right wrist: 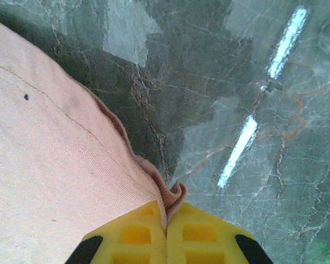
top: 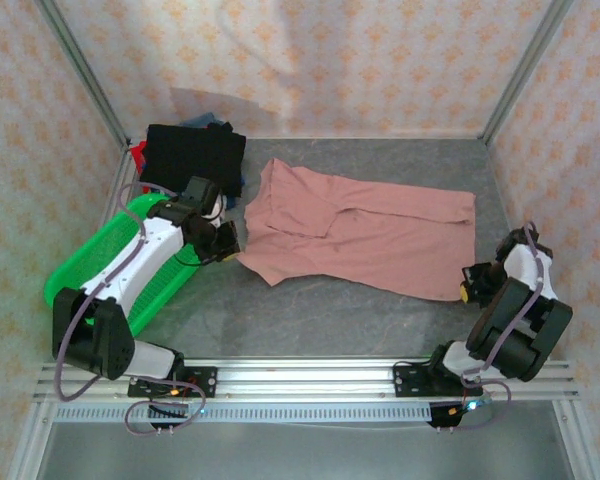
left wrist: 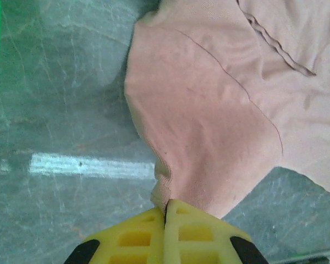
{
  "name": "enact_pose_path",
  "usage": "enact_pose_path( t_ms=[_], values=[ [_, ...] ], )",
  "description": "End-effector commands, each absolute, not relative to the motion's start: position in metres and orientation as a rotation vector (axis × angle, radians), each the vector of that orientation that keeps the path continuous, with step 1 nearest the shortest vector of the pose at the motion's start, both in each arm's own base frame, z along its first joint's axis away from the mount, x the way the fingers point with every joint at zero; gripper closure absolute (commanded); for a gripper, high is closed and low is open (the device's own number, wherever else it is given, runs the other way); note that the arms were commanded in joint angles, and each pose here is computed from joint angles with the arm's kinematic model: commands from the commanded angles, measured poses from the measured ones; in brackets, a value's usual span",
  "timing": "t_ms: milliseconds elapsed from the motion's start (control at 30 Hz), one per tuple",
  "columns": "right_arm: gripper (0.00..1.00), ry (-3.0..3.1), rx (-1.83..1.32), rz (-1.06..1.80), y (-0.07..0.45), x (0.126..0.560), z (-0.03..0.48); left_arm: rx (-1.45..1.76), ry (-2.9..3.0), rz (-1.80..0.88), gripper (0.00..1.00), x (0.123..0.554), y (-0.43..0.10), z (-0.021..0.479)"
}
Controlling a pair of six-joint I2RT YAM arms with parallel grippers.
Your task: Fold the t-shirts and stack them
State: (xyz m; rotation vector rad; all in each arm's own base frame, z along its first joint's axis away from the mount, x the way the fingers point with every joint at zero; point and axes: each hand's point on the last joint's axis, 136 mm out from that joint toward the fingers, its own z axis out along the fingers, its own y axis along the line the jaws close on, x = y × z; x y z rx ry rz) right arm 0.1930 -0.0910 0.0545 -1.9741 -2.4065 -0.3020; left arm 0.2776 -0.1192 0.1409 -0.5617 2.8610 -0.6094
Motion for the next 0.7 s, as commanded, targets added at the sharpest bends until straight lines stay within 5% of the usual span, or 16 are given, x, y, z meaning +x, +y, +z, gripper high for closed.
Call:
enact_pose_path(
  t_ms=[0, 367, 667],
  values=[
    [1.0, -2.409, -1.939, -0.235, -0.09, 0.179, 0.059, -0.58, 2.918, -0.65, 1.0, 0.247, -0.123, 0.151],
    [1.0, -2.421, -1.892, -0.269, -0.085, 0.178, 0.06, -0.661, 3.031, -0.593, 1.0, 0.191, -0.114, 0.135],
    [1.0, -2.436, -1.86, -0.27, -0.08, 0.172, 0.06, -0.645, 3.01, -0.51, 1.0, 0.215, -0.11, 0.137]
  ],
)
